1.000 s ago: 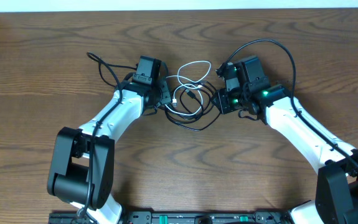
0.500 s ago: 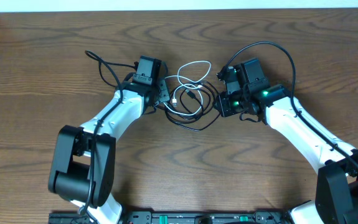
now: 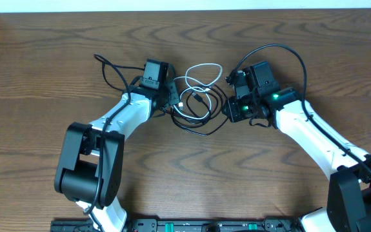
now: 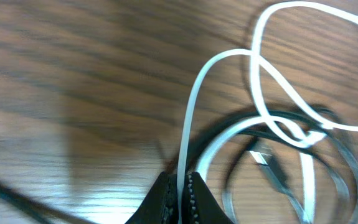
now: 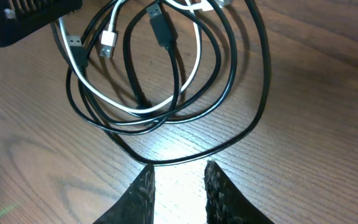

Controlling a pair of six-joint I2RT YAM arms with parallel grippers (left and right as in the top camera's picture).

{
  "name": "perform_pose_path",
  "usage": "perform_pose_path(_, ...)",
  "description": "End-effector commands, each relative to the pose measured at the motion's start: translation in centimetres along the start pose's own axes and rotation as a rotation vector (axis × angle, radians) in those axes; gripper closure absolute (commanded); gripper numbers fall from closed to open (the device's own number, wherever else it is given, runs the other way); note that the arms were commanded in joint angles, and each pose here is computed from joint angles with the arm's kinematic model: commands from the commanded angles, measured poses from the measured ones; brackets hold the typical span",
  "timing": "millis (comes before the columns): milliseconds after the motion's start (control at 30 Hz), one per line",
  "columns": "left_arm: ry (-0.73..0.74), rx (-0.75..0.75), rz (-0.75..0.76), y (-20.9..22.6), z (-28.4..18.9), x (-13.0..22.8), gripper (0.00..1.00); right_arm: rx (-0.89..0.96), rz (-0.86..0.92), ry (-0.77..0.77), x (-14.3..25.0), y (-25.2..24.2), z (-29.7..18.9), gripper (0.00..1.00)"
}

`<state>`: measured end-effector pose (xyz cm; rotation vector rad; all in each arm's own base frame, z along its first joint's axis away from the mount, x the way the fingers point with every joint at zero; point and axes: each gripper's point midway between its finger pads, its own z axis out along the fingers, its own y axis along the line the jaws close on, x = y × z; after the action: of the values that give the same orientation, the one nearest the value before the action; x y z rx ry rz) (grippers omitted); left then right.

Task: Untangle cables

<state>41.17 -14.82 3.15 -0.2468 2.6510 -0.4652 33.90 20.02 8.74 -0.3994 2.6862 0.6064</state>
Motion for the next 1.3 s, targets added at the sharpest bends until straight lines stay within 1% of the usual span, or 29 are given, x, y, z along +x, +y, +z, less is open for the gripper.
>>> perform_pose_path(0,-0.051,0.243,0.040,-5.8,-4.4,-2.7,0.92,0.006,0.019,-0.025,-0.5,-0.5,-0.9,0.78)
perform_pose_path(67,-0.085,0.331,0.065,-7.9,-6.6,-3.8,0.92,0.010,0.028,-0.029,-0.6,-0.9,-1.0,0.80)
perform_pose_path(100,-0.135,0.421,0.089,-10.0,-9.3,-4.9,0.93,0.016,0.040,-0.034,-0.8,-1.4,-1.1,0.82)
perform_pose_path(167,-0.229,0.501,0.085,-11.9,-13.1,-6.7,0.92,0.023,0.053,-0.039,-0.9,-1.9,-1.3,0.82)
perform_pose_path(200,-0.258,0.519,0.088,-12.3,-14.2,-7.2,0.92,0.025,0.057,-0.040,-1.0,-2.1,-1.3,0.82)
perform_pose_path(300,-0.410,0.617,0.113,-14.4,-20.2,-9.1,0.92,0.061,0.085,-0.042,-0.9,-3.6,-1.7,0.80)
perform_pose_path(400,-0.509,0.699,0.106,-15.7,-25.1,-10.0,0.92,0.104,0.117,-0.033,-0.6,-5.2,-2.0,0.81)
perform_pose_path(500,-0.551,0.741,0.100,-16.3,-27.8,-10.0,0.92,0.122,0.145,-0.026,-0.3,-6.2,-2.4,0.80)
perform_pose_path(600,-0.524,0.766,0.107,-16.9,-28.0,-9.2,0.92,0.133,0.166,-0.020,-0.1,-7.0,-2.6,0.80)
perform_pose_path(733,-0.419,0.789,0.081,-18.5,-26.0,-7.3,0.92,0.272,0.224,0.021,1.4,-10.4,-3.6,0.81)
perform_pose_path(833,-0.384,0.886,0.084,-21.2,-26.3,-6.3,0.92,0.337,0.265,0.051,2.5,-12.3,-4.4,0.81)
perform_pose_path(933,-0.398,0.991,0.128,-24.1,-27.4,-5.5,0.92,0.360,0.324,0.076,3.6,-14.0,-5.3,0.81)
perform_pose_path(1033,-0.363,0.982,0.130,-25.1,-26.0,-4.4,0.92,0.381,0.370,0.090,4.3,-15.3,-6.0,0.80)
perform_pose_path(1133,-0.254,0.908,0.135,-25.0,-21.9,-2.4,0.92,0.398,0.430,0.100,5.2,-16.9,-6.9,0.79)
perform_pose_path(1167,-0.216,0.880,0.126,-24.8,-20.5,-1.8,0.90,0.402,0.449,0.103,5.5,-17.3,-7.2,0.78)
perform_pose_path(1233,-0.177,0.844,0.118,-24.3,-18.5,-1.3,0.83,0.407,0.471,0.110,5.9,-17.8,-7.5,0.77)
perform_pose_path(1267,-0.177,0.827,0.150,-24.2,-17.7,-1.1,0.75,0.408,0.481,0.119,6.2,-18.0,-7.6,0.75)
